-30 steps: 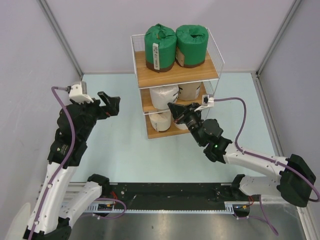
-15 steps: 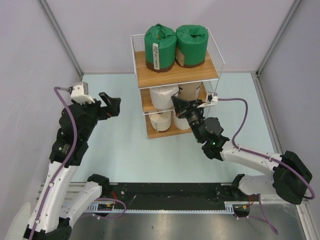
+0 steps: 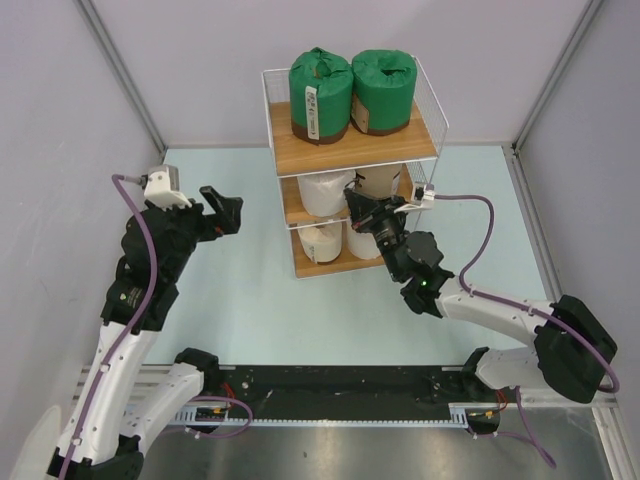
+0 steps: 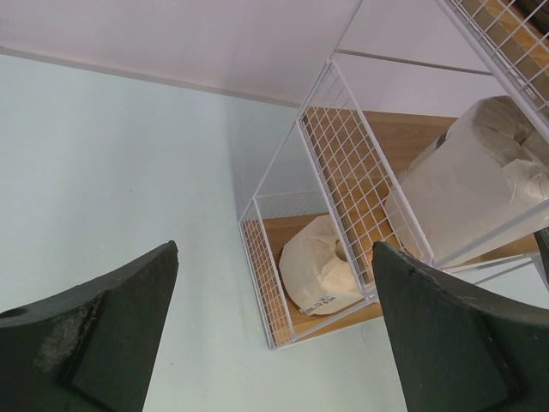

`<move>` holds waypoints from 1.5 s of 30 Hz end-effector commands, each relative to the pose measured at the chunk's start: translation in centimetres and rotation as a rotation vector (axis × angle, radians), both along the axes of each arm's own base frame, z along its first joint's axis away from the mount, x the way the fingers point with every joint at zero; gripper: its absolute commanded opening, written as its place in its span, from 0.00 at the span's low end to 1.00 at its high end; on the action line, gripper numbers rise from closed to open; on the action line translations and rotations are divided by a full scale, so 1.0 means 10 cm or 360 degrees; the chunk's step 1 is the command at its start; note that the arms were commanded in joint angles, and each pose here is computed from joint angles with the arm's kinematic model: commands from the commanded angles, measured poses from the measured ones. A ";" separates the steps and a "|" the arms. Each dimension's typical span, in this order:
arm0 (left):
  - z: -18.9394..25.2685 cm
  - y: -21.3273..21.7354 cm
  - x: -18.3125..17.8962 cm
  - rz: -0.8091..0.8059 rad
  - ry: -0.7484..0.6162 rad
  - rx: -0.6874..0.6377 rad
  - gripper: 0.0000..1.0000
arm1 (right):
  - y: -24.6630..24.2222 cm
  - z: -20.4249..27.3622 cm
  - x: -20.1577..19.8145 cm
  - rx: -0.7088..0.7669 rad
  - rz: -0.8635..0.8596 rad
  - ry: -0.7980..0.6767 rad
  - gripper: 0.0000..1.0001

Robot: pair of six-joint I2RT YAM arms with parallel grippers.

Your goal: Place and organize the paper towels onto the shelf

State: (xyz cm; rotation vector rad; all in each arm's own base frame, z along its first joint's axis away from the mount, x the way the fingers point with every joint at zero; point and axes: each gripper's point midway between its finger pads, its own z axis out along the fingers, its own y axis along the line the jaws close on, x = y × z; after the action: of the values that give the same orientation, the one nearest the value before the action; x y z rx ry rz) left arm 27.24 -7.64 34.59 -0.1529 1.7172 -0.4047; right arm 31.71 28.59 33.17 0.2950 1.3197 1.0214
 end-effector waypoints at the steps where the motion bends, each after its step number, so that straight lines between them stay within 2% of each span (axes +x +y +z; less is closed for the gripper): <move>1: 0.05 0.01 -0.01 -0.0007 -0.0041 -0.0010 1.00 | -0.07 0.10 0.04 0.0083 -0.0047 -0.0045 0.00; 19: 0.00 0.01 0.01 -0.0011 -0.0026 -0.0009 1.00 | -0.04 0.18 0.15 0.0068 -0.0054 -0.0096 0.00; 27: -0.01 0.02 0.00 -0.0011 -0.0024 -0.0009 1.00 | -0.06 0.36 -0.06 0.0001 -0.0023 -0.0146 0.00; 35: -0.04 0.02 0.00 -0.0009 -0.0018 -0.0010 1.00 | 0.17 0.39 -0.40 -0.0051 0.0122 -0.0156 0.00; 45: -0.02 0.06 -0.01 0.0006 -0.0024 0.0007 1.00 | 0.50 0.31 -0.28 -0.0026 0.0192 -0.0195 0.00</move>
State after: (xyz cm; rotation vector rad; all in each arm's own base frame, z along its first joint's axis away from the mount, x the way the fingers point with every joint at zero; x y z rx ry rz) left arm 27.32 -7.39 33.39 -0.1566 1.7386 -0.4008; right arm 28.58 32.96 32.80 0.1289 1.3510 1.0679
